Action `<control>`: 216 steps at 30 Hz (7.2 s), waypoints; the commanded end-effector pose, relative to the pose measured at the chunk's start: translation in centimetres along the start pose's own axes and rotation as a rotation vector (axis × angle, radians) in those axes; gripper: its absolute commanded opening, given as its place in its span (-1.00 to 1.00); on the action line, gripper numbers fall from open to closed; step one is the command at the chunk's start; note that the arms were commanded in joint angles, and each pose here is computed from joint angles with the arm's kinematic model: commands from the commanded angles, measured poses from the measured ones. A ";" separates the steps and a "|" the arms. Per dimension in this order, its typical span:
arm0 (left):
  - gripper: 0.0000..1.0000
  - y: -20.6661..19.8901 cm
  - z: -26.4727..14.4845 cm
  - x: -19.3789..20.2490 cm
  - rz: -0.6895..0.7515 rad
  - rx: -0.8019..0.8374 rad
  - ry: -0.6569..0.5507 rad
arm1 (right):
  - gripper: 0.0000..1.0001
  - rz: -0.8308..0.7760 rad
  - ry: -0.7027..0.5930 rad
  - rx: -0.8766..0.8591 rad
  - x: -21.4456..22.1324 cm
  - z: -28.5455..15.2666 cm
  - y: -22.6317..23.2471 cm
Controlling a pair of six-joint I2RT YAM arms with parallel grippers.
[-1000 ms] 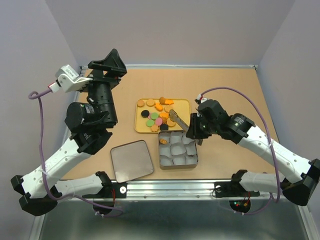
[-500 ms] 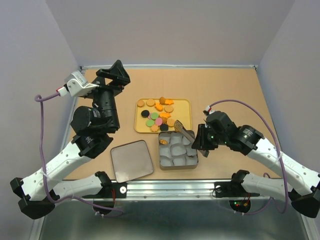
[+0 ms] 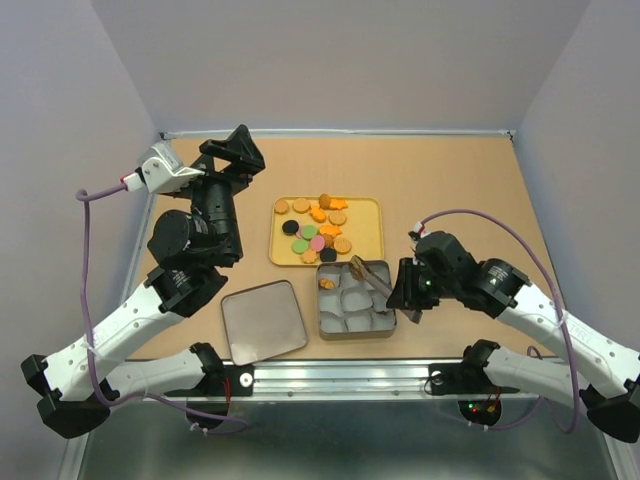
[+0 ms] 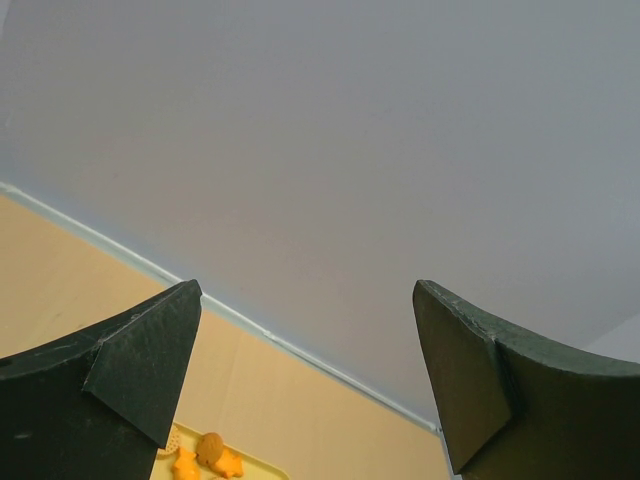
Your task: Pack the cookies
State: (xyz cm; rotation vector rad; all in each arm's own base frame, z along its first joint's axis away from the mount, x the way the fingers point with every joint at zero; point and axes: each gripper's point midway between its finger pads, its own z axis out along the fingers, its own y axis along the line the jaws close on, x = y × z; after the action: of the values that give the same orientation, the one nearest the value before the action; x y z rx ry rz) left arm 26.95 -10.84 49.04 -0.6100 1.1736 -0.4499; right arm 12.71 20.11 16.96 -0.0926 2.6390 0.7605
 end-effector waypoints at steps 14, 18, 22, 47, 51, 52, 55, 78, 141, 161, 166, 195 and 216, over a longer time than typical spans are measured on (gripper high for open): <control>0.97 0.4 -0.1 0.1 -0.007 -0.019 0.003 | -0.34 -0.074 -0.104 0.023 -3.2 1.1 0.7; 0.97 0.4 -0.1 0.2 -0.006 -0.017 0.008 | -0.27 -0.079 -0.130 0.008 -4.1 0.8 1.5; 0.97 0.3 -0.1 0.4 -0.004 -0.018 0.011 | -0.12 -0.077 -0.152 -0.009 -4.6 0.1 2.0; 0.97 0.3 -0.6 -0.8 0.090 0.046 0.043 | -0.11 -0.184 -0.296 0.212 -15.0 1.1 4.8; 0.97 1.1 -1.1 -1.5 0.124 0.042 0.050 | -0.16 -0.203 -0.302 0.249 -18.7 3.5 5.1; 0.97 1.5 -1.1 -1.6 0.125 0.032 0.049 | -0.17 -0.193 -0.307 0.249 -19.5 3.8 5.2; 0.97 2.7 -1.7 -1.2 0.113 0.017 0.055 | -0.21 -0.180 -0.307 0.247 -22.1 5.3 4.5; 0.97 6.3 0.3 3.6 0.167 -0.055 0.153 | -0.28 -0.165 -0.222 0.133 -24.1 11.7 5.9; 0.93 8.9 1.7 7.1 0.217 -0.081 0.260 | -0.42 -0.129 -0.122 0.225 -20.6 15.8 1.6; 0.97 7.4 2.5 5.7 0.328 0.006 0.250 | -0.49 -0.193 -0.309 0.203 -21.1 3.0 3.0; 0.97 7.7 2.3 3.5 0.339 -0.001 0.161 | -0.49 -0.168 -0.261 0.202 -16.4 0.0 1.1; 0.91 9.4 0.2 8.1 0.302 0.042 0.302 | -0.63 -0.067 -0.113 0.200 -5.7 -3.8 -3.4; 0.89 9.4 0.0 9.1 0.293 0.063 0.326 | -0.55 -0.008 -0.073 0.028 -1.7 -5.3 -2.0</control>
State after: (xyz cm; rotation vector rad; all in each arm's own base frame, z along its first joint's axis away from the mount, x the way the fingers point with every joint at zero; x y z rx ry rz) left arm 30.09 -9.40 35.70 -0.3038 1.5644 -0.3185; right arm 13.29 15.26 20.67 -0.0813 2.5798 0.6584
